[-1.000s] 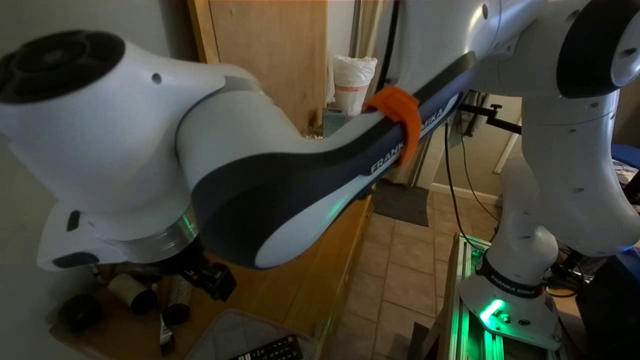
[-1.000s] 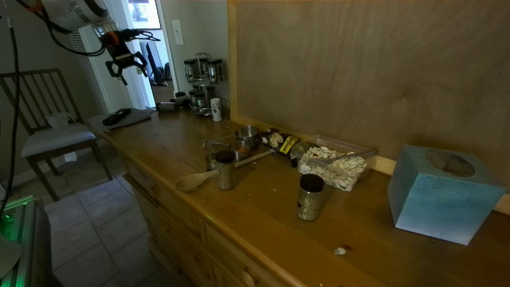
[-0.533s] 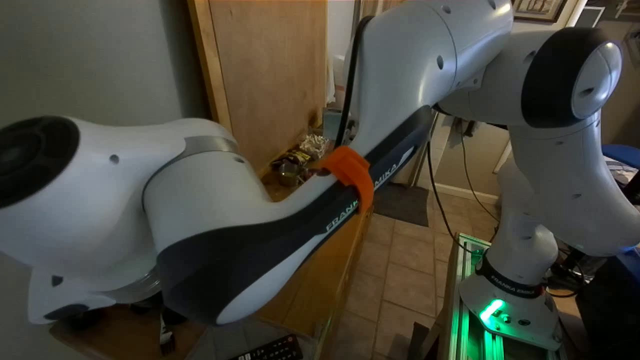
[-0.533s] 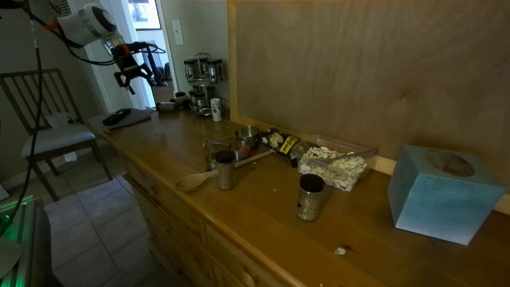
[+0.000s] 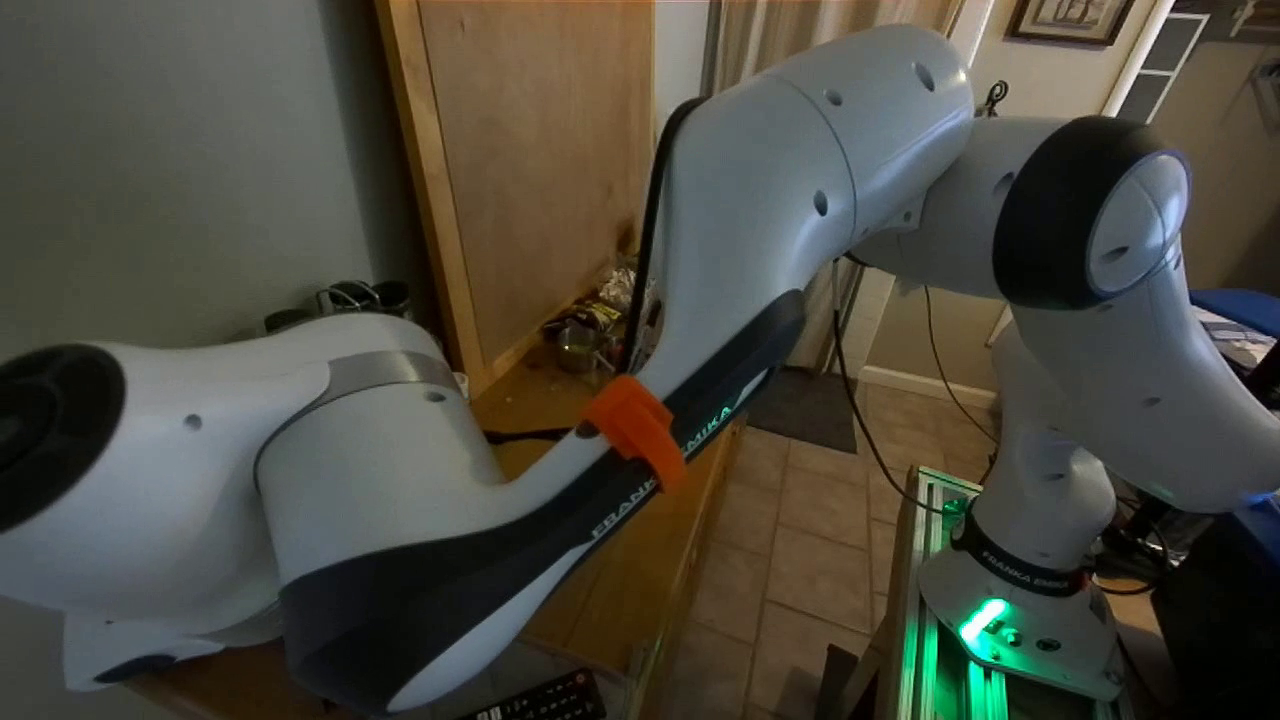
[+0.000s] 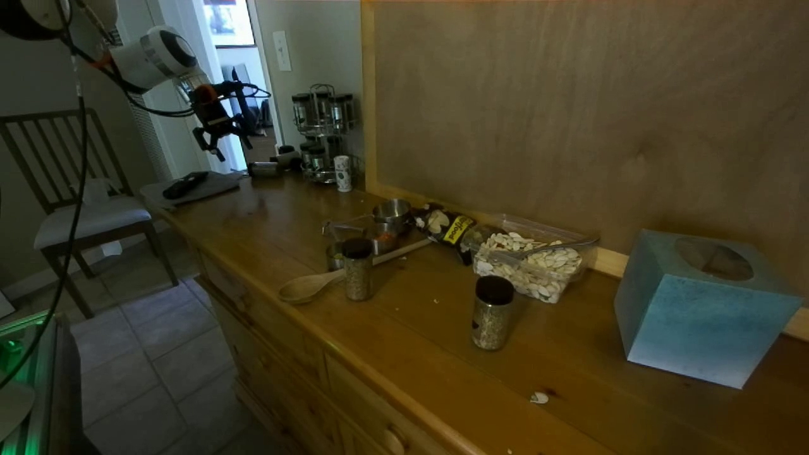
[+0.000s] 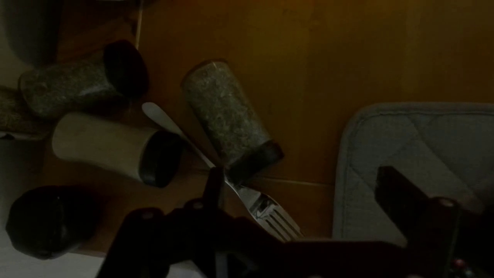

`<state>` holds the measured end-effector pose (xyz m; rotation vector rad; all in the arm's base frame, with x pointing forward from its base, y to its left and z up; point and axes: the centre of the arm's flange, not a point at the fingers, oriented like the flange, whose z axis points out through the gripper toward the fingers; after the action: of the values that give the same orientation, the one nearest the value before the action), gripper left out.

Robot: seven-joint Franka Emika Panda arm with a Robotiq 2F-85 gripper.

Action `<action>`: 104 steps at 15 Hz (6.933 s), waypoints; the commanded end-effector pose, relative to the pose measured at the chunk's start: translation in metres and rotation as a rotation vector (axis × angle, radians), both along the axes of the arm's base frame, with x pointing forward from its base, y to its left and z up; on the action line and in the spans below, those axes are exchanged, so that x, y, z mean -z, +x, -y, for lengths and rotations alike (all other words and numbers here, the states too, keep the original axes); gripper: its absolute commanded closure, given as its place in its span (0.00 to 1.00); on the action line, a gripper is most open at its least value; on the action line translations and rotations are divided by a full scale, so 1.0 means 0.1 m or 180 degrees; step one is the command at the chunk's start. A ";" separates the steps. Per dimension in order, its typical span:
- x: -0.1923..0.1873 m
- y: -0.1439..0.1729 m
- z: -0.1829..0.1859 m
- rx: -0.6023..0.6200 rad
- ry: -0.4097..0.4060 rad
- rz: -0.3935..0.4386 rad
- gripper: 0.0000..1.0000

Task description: Put the spice bottle on the rack

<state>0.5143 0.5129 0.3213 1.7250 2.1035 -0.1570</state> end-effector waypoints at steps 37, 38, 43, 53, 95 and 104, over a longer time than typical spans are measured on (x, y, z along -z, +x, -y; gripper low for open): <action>0.60 0.37 -0.09 -0.1194 -0.0585 -0.0242 0.41; 0.60 0.37 -0.09 -0.1204 -0.0600 -0.0256 0.63; 0.32 0.36 0.09 -0.0986 -0.0603 -0.0281 0.75; -0.90 0.09 0.48 0.0110 0.0566 -0.0764 0.75; -1.45 -0.28 2.89 0.3389 0.4241 0.0733 0.75; -1.50 -0.44 3.24 0.3673 0.4499 0.1443 0.75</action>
<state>0.4831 0.1999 0.4747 3.0686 0.5377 1.4616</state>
